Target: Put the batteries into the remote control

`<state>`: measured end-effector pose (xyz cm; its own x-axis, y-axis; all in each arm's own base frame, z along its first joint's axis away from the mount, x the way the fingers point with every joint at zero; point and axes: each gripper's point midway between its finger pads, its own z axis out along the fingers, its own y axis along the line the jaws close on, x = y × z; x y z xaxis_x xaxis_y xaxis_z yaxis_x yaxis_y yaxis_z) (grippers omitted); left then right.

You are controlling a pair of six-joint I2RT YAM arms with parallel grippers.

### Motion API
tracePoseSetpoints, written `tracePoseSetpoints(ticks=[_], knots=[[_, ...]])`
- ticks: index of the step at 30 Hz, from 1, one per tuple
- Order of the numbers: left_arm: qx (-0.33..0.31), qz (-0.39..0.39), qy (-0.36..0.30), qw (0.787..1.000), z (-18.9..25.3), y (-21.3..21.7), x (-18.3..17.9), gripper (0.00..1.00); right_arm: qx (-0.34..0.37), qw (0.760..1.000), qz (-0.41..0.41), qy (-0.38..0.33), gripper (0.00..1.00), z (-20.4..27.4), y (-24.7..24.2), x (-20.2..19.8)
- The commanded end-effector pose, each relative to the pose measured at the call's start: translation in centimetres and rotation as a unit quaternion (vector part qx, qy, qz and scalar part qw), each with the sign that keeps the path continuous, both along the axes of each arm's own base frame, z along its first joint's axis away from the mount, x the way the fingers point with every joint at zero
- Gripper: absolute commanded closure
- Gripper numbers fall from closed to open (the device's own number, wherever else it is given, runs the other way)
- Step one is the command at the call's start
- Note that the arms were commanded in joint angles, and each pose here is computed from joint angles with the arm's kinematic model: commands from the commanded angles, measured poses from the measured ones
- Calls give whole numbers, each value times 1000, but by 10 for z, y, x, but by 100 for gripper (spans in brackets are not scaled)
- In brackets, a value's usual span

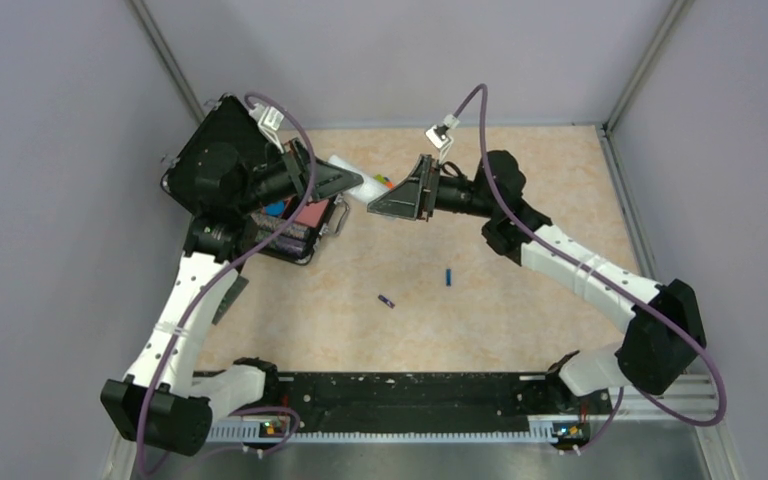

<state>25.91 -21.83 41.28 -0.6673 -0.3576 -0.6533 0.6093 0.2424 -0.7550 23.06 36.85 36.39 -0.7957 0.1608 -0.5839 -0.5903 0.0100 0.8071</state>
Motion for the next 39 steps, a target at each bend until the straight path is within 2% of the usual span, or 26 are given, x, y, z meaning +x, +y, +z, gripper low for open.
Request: tracePoseSetpoints(ticks=[1,6,11,13,17,24,29,33,36,39], knots=[[11,48,-64,997,19,10,-1,100,-6,990,-126,-57,3,24,-29,15],[31,98,-85,991,12,20,9,100,-17,973,-222,-65,8,41,-60,22],[22,121,-98,987,12,24,16,100,-28,965,-258,-29,32,48,-72,26],[15,128,-97,987,13,25,18,100,-22,969,-244,-22,43,51,-68,22],[-5,136,-97,986,15,26,20,100,-5,976,-216,-3,58,54,-55,17],[-5,139,-88,986,10,25,23,100,2,982,-187,27,62,46,-36,16],[-3,139,-91,986,11,25,24,100,3,982,-182,42,55,39,-31,19],[-2,134,-95,986,9,24,23,100,12,983,-177,46,68,41,-28,20],[1,132,-97,986,9,23,24,100,10,984,-171,49,72,39,-25,20],[1,132,-99,986,10,23,25,100,6,984,-167,58,72,34,-22,22]])
